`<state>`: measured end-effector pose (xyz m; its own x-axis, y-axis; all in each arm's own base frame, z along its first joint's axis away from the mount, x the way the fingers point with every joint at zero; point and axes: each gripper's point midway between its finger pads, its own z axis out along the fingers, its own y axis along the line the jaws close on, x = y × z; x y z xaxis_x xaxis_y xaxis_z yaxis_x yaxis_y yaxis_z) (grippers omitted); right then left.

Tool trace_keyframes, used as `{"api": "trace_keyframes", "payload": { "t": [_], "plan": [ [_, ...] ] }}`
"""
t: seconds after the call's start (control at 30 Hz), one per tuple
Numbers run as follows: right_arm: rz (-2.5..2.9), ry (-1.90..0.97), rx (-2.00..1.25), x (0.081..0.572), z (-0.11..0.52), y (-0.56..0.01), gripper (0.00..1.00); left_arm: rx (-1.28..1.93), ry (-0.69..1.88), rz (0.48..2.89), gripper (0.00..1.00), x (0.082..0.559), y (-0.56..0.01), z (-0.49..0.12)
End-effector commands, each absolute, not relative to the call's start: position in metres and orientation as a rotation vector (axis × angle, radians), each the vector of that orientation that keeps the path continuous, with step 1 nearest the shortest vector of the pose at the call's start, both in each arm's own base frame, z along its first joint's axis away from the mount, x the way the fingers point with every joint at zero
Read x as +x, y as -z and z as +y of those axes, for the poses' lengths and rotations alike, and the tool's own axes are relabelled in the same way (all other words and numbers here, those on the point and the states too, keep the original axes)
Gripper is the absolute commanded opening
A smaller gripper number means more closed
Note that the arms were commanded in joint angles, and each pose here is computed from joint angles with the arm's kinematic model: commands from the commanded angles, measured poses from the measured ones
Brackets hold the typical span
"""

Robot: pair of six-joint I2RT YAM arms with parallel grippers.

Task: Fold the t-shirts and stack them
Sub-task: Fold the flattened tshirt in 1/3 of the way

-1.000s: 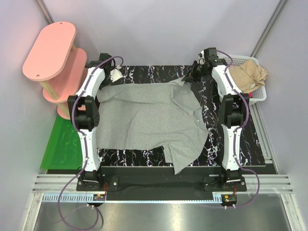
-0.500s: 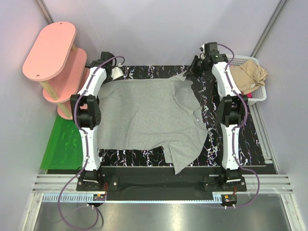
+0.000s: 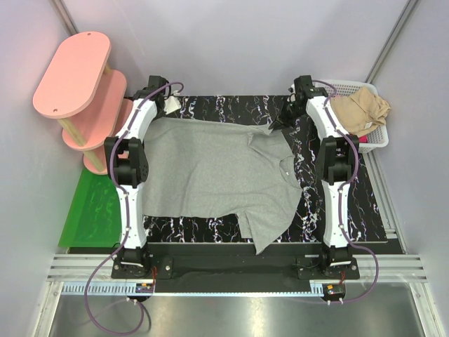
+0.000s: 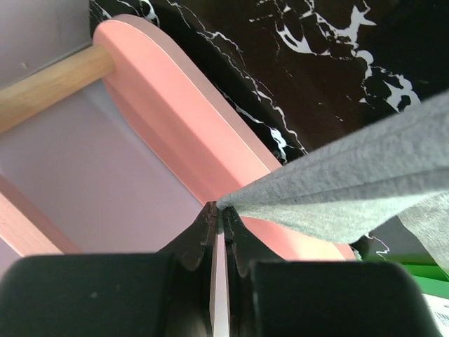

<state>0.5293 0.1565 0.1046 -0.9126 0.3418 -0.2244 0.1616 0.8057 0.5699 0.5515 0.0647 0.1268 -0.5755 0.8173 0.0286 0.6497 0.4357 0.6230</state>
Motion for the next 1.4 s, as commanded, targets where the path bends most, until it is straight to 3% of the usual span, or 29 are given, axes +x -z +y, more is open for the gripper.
{"api": "trace_keyframes", "payload": {
  "t": [0.0,0.27,0.63,0.77,0.8,0.83,0.9,0.97,1.07,1.2,1.37],
  "plan": [
    [2.603,-0.741,0.332,0.53,0.143,-0.142,0.08,1.185,-0.996,2.343,0.07,0.561,-0.166,0.079],
    [2.623,-0.743,0.297,0.496,0.147,-0.158,0.07,1.186,-0.932,2.386,0.06,0.519,-0.169,0.076],
    [2.758,-0.767,0.282,0.385,0.168,-0.106,0.07,1.216,-0.858,2.479,0.07,0.452,-0.136,0.08],
    [2.811,-0.782,0.294,0.363,0.171,-0.085,0.14,1.24,-0.85,2.522,0.26,0.435,-0.122,0.082],
    [2.833,-0.784,0.302,0.356,0.172,-0.079,0.24,1.246,-0.844,2.54,0.31,0.428,-0.116,0.082],
    [2.84,-0.784,0.311,0.354,0.172,-0.076,0.28,1.245,-0.842,2.552,0.5,0.425,-0.113,0.083],
    [2.839,-0.807,0.317,0.353,0.174,-0.078,0.4,1.23,-0.825,2.569,0.63,0.418,-0.108,0.082],
    [2.83,-0.833,0.317,0.354,0.177,-0.085,0.5,1.223,-0.815,2.575,0.7,0.415,-0.107,0.081],
    [2.763,-0.86,0.302,0.367,0.181,-0.11,0.59,1.196,-0.831,2.564,0.72,0.412,-0.117,0.079],
    [2.654,-0.805,0.311,0.399,0.169,-0.14,0.59,1.206,-0.826,2.484,0.72,0.414,-0.147,0.055],
    [2.644,-0.711,0.444,0.434,0.133,-0.124,0.56,1.247,-0.731,2.426,0.72,0.42,-0.165,0.013]
  ]
}}
